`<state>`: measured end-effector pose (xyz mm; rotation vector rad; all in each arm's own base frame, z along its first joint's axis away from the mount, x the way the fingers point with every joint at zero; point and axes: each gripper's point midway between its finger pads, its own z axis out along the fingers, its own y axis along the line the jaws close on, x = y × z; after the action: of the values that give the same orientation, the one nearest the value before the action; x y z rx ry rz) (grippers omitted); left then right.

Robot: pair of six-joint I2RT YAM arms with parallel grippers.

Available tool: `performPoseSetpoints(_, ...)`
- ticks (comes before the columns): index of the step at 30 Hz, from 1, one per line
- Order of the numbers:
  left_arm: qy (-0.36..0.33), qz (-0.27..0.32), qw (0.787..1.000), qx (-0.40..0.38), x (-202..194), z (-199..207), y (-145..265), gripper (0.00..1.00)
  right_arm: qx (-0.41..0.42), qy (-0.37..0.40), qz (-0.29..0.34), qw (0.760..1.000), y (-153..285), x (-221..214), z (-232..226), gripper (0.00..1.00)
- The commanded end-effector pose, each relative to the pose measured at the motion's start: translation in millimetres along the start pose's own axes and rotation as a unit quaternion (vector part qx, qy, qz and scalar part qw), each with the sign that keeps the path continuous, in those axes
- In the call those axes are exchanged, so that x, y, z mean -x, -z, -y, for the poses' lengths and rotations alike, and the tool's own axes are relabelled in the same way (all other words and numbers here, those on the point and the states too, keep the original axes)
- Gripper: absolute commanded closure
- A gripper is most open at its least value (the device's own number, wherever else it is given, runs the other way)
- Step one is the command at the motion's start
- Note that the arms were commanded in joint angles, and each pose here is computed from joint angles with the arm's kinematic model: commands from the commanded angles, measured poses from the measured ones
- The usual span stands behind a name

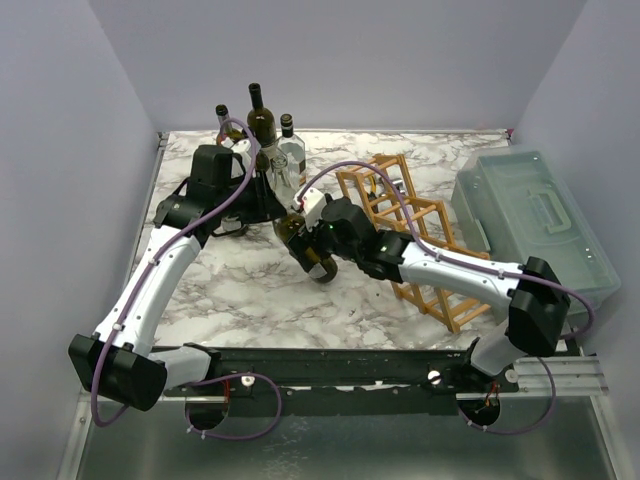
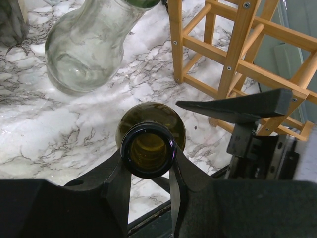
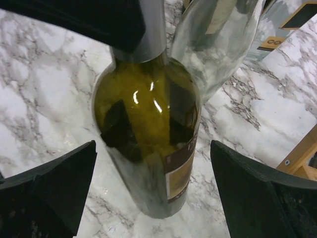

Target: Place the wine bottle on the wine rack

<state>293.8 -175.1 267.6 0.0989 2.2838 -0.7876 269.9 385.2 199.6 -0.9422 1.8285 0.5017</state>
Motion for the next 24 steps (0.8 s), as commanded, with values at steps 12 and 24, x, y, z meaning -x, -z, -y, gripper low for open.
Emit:
performPoseSetpoints(12, -0.006, 0.026, 0.998, -0.058, 11.1, 25.4, 7.8, 1.00, -0.012, 0.065, 0.047, 0.997, -28.3, 11.4, -0.8, 0.00)
performPoseSetpoints(24, -0.014, 0.023, 0.997, -0.072, 10.0, 31.1, 11.1, 1.00, -0.002, 0.081, 0.062, 0.995, -39.7, -0.1, -6.2, 0.20)
